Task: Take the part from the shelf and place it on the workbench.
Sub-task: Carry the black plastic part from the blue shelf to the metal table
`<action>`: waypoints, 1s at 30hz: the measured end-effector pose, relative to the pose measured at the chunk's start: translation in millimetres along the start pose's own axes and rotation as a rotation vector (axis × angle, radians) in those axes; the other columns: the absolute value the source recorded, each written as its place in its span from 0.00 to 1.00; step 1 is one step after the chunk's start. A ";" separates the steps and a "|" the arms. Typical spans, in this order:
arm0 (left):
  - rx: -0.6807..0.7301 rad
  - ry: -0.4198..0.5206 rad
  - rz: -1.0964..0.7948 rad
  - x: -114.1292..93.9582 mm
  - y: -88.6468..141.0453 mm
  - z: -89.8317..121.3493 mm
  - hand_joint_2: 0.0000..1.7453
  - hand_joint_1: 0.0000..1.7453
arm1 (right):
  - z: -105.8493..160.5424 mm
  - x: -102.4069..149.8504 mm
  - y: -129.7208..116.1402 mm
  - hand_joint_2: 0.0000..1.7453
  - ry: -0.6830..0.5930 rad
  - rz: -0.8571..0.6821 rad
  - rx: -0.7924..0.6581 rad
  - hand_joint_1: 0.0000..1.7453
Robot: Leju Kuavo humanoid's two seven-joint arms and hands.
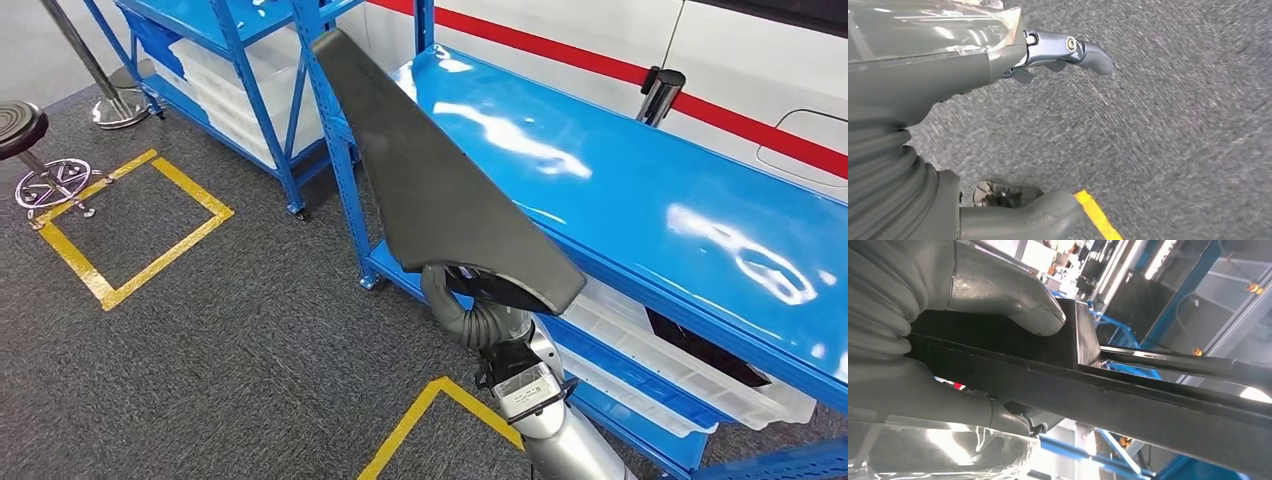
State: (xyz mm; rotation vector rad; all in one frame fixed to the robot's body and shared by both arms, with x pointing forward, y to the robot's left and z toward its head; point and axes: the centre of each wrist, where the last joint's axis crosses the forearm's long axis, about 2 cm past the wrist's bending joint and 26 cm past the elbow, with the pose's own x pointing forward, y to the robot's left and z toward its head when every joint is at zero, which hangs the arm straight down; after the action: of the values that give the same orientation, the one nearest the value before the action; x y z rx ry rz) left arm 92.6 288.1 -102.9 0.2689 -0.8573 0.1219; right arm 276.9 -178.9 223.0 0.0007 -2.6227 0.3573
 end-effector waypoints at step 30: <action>-0.003 -0.037 -0.021 -6.1 5.1 3.4 1.00 0.00 | 19.9 8.1 3.4 1.00 0.018 -0.004 -0.035 1.00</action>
State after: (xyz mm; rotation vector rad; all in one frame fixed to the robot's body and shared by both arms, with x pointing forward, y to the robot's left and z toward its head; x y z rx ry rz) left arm 85.0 292.0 -104.4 0.2785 -0.8907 0.0964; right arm 260.1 -180.1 209.1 -0.0095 -2.6100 0.3086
